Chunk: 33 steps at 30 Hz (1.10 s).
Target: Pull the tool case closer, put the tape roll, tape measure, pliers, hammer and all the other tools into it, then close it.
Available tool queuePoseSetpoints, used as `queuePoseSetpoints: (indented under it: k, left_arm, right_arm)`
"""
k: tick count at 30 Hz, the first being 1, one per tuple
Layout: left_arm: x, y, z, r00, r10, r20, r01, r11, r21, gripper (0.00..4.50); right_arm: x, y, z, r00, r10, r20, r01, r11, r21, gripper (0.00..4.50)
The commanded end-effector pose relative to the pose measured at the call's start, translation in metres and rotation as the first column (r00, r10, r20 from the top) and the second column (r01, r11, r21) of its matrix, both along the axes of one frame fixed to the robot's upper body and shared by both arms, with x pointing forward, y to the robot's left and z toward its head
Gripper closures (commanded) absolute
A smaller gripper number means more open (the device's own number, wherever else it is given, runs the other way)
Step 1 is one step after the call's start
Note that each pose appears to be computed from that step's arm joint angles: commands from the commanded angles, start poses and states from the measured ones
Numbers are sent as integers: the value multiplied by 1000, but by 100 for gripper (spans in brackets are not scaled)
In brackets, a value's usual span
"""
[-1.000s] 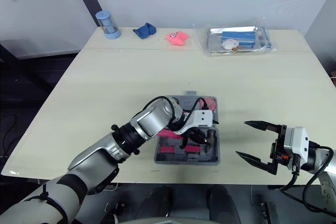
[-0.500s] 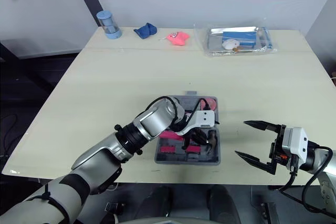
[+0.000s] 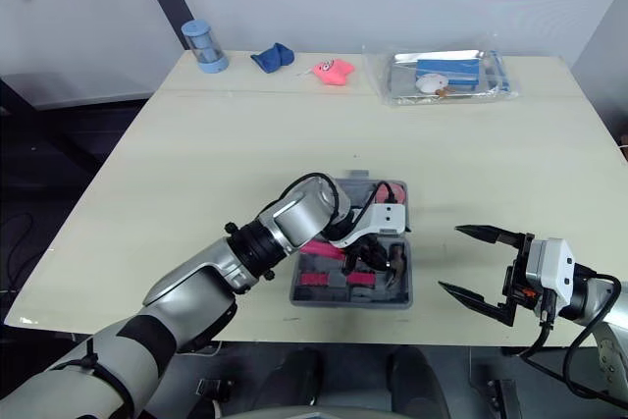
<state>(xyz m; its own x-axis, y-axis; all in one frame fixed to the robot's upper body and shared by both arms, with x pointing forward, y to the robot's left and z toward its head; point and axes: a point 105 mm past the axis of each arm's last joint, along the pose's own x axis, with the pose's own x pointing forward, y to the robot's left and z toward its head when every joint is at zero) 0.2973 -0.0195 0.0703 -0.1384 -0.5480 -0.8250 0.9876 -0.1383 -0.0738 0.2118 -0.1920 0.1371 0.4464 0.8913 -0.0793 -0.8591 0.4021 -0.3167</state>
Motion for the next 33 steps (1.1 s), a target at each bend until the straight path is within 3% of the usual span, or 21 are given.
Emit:
queuePoseSetpoints:
  k: [1,4,18,23,33]
  left_arm:
    - [4,-1,1,999,5,43,-5,1000,11,206]
    - [5,-3,4,998,15,57,-15,1000,-1,84]
    - [1,-2,34,996,4,89,2,998,-61,84]
    - [13,9,53,990,38,137,-20,991,-130,84]
    - [41,34,88,972,118,206,-4,876,-482,84]
  right_arm:
    - [-2,5,7,999,19,43,-19,1000,6,0]
    - [-1,5,7,999,20,46,-20,1000,7,0]
    - [0,6,8,998,28,52,-28,1000,8,0]
    - [1,8,8,998,30,55,-31,999,13,0]
    - [2,8,8,998,27,56,-28,999,17,0]
